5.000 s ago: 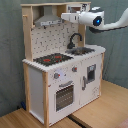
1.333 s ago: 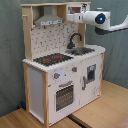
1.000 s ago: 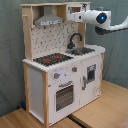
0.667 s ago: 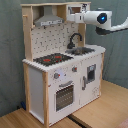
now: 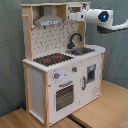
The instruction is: Play with the kitchen
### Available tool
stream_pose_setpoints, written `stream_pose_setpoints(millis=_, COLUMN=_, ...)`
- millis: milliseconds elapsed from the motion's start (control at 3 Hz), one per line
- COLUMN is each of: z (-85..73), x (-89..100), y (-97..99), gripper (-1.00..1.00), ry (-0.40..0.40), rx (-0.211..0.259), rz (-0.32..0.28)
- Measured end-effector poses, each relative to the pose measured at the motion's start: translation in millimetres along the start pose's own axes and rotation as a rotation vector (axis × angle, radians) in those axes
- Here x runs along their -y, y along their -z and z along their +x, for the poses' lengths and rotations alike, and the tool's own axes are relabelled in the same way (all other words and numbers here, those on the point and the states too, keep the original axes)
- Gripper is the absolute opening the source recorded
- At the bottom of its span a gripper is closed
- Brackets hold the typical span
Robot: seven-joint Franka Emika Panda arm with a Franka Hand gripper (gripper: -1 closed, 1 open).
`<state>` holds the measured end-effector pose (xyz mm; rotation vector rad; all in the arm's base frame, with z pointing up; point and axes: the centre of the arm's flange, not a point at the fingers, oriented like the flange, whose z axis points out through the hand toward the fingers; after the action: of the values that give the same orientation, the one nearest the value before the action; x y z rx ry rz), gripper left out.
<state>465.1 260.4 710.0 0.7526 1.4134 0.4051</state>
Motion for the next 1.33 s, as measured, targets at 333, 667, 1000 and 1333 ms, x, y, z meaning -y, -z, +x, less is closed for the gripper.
stream_pose_setpoints(millis=333, z=-6.7, x=5.2, y=-14.7, gripper=1.00, ry=-0.004, rx=-0.002, rz=0.004)
stream_pose_setpoints(millis=667, z=-6.4, x=4.7, y=-14.3, gripper=-1.00, ry=-0.004, rx=-0.002, rz=0.003)
stream_pose_setpoints(millis=1000, z=-0.6, x=0.3, y=-14.6, gripper=-1.00, ry=0.005, rx=-0.016, rz=-0.020)
stream_pose_setpoints(millis=1333, z=0.6, x=0.3, y=-15.0, gripper=-1.00, ry=0.008, rx=-0.016, rz=-0.020)
